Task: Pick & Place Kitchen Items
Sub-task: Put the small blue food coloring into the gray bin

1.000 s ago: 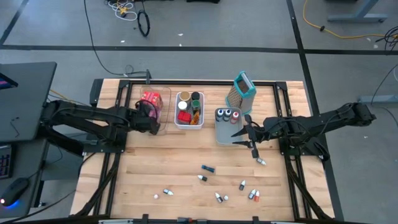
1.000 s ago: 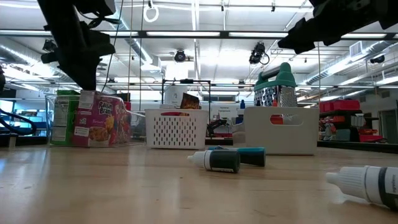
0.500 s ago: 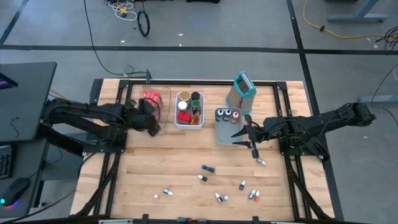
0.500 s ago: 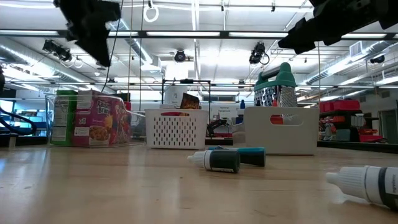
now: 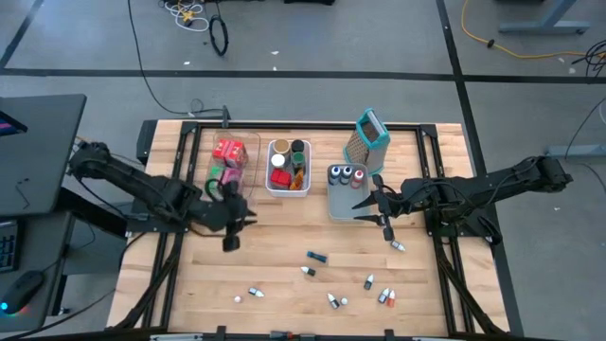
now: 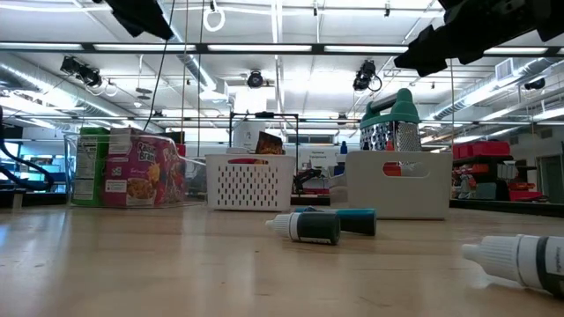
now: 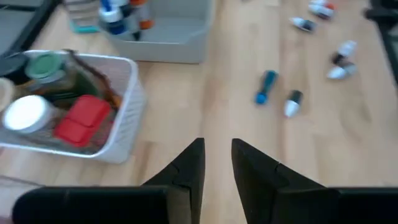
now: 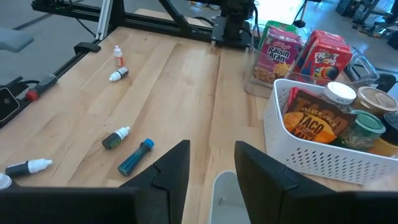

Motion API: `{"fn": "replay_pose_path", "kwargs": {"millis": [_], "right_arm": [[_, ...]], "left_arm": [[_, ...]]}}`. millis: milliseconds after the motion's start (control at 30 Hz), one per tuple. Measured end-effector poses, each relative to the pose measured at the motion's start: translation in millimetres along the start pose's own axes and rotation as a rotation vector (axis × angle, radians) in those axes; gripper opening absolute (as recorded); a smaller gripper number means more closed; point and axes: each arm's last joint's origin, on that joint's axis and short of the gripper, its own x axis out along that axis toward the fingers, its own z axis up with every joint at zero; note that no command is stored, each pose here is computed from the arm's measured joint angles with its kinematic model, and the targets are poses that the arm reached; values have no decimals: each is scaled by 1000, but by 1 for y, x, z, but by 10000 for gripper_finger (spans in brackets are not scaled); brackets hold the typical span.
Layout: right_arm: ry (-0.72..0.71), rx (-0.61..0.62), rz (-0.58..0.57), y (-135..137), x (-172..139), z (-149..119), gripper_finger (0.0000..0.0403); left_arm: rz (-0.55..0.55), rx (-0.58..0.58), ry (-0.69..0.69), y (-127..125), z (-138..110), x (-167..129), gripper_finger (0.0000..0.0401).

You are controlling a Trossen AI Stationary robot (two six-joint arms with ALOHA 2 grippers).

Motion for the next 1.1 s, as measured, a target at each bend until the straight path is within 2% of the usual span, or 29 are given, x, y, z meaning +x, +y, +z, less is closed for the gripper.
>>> {"fn": "replay_pose_path", "kwargs": {"millis": [267, 467, 567, 733, 900, 1100], "right_arm": [[0, 0, 0, 0, 0, 0, 134], [0, 30, 0, 0, 0, 0, 134], [0, 30, 0, 0, 0, 0, 134], [0, 30, 0, 0, 0, 0, 134], [0, 30, 0, 0, 0, 0, 134], [0, 1, 0, 0, 0, 0, 134]], "left_arm": [[-155, 114, 93, -42, -15, 14, 78], [-169, 188, 161, -68, -28, 42, 77], [-151, 263, 204, -73, -35, 55, 77], [-128, 324, 256, -79, -44, 71, 77], [-118, 339, 280, -81, -48, 78, 77], [-130, 322, 244, -83, -45, 79, 77]]}}
